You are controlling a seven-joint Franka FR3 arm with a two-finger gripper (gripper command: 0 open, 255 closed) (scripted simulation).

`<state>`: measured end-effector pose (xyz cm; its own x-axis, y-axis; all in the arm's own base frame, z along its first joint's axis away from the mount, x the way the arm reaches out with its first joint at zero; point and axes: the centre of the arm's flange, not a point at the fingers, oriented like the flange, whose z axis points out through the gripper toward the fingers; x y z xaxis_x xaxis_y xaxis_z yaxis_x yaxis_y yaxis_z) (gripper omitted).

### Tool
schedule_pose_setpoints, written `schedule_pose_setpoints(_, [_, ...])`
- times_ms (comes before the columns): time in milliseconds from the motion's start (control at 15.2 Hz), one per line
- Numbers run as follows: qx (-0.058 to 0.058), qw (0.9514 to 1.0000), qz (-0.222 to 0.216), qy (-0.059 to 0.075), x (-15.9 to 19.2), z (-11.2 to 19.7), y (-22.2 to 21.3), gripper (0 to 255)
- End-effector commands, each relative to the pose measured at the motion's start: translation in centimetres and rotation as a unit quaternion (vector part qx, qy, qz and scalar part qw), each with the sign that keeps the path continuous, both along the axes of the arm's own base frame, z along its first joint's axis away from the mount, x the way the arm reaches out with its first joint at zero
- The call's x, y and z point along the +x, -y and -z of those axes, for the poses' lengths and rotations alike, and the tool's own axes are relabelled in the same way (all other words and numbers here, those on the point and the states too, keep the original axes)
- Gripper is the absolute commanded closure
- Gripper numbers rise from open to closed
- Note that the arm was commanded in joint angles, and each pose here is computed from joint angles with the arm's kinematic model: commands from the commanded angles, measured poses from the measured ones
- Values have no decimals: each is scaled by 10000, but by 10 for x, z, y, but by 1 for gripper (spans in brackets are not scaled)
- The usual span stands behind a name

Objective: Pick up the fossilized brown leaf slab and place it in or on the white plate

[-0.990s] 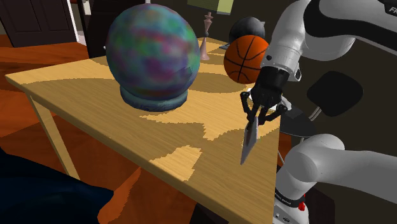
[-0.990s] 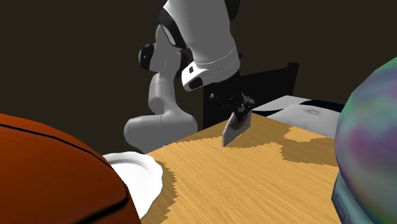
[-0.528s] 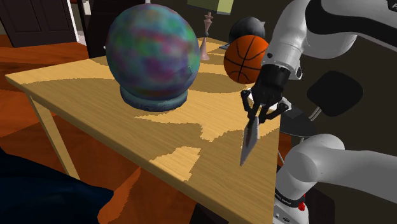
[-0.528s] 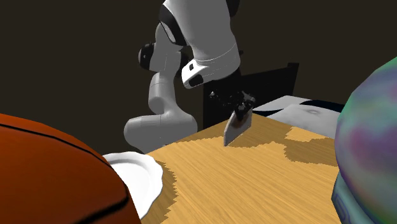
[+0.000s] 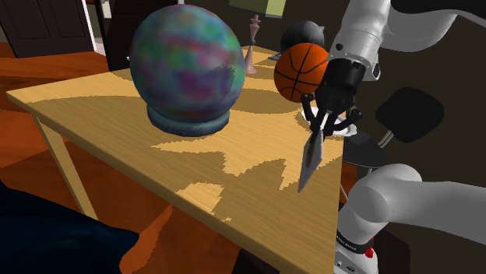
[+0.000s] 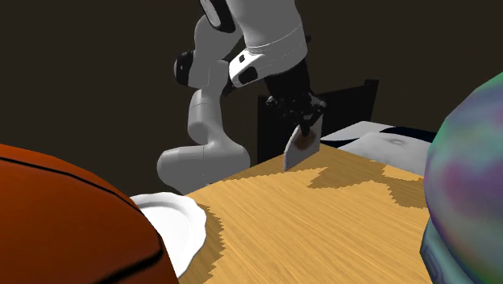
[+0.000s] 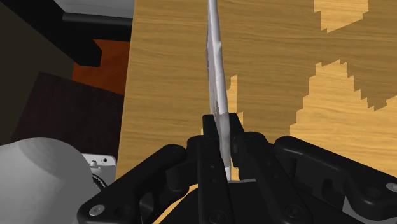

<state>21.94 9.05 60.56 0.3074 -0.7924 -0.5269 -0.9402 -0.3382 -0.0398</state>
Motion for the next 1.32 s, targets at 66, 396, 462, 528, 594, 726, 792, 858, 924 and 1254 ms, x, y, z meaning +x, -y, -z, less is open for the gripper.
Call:
schedule_pose_setpoints(66, [-1, 10000, 0, -1, 0, -15, 0, 255])
schedule_pose_setpoints(396, [-1, 10000, 0, -1, 0, -38, 0, 255])
schedule_pose_setpoints(462, [-1, 10000, 0, -1, 2, -39, 13, 255])
schedule_pose_setpoints(528, [-1, 10000, 0, -1, 3, -39, 26, 255])
schedule_pose_setpoints(594, [-1, 10000, 0, -1, 5, -40, 39, 255])
schedule_pose_setpoints(726, [-1, 10000, 0, -1, 9, -41, 66, 255])
schedule_pose_setpoints(792, [-1, 10000, 0, -1, 11, -41, 79, 255])
schedule_pose_setpoints(858, [-1, 10000, 0, -1, 12, -42, 92, 255])
schedule_pose_setpoints(924, [-1, 10000, 0, -1, 14, -42, 105, 255])
schedule_pose_setpoints(1254, [-1, 10000, 0, -1, 23, -45, 170, 255])
